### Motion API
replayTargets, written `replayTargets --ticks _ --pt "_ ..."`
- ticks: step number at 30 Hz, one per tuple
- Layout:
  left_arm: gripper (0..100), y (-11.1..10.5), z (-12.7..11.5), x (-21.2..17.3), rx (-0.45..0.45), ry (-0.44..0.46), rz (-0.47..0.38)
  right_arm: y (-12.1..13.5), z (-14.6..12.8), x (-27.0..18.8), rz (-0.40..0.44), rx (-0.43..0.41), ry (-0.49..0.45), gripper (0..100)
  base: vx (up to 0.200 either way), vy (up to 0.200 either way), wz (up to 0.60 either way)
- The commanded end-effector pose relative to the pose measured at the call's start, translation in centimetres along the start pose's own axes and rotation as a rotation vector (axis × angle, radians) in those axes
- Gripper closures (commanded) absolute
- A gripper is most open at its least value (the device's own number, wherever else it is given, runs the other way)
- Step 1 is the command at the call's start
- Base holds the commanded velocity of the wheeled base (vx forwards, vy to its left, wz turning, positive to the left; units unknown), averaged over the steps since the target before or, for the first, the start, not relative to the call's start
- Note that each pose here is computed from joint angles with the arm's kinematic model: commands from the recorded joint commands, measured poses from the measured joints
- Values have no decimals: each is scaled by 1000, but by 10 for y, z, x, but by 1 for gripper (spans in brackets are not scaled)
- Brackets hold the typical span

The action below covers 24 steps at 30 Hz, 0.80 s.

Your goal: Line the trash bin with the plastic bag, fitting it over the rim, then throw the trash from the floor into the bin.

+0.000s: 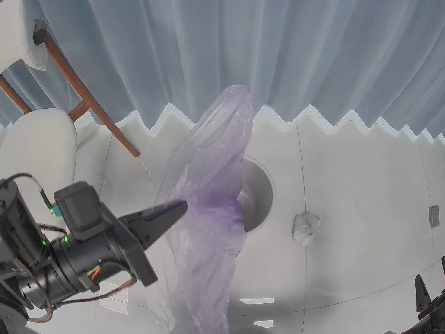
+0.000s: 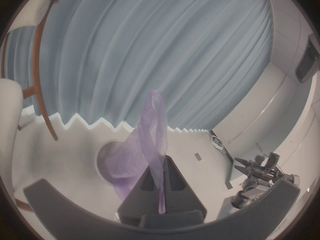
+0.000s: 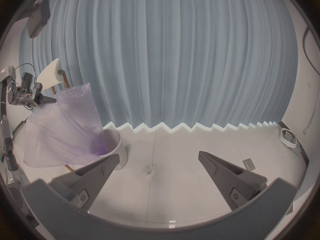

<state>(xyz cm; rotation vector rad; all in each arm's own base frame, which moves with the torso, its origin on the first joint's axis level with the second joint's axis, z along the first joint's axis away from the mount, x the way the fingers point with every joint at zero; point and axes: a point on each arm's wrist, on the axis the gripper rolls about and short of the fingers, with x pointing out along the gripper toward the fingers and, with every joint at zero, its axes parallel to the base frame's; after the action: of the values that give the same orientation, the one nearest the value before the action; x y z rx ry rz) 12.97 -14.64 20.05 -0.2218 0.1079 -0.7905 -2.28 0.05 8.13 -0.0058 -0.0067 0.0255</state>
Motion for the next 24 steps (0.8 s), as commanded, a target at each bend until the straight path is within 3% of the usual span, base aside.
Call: replayTargets --ticks 1,4,9,18,21,24 --pt "100 21 12 29 27 -15 88 0 -5 0 1 0 0 0 0 0 0" --pt "100 30 20 51 45 -16 75 0 -5 0 1 0 0 0 0 0 0" --pt "100 43 17 87 173 26 55 0 -5 0 -3 7 0 0 0 0 0" --pt "100 32 -2 107 317 140 -84 0 -6 0 -1 0 4 0 0 0 0" --pt "100 32 -7 107 405 184 -113 0 -6 0 -1 0 4 0 0 0 0" --pt "100 47 11 112 474 181 -68 0 -6 0 1 0 4 0 0 0 0"
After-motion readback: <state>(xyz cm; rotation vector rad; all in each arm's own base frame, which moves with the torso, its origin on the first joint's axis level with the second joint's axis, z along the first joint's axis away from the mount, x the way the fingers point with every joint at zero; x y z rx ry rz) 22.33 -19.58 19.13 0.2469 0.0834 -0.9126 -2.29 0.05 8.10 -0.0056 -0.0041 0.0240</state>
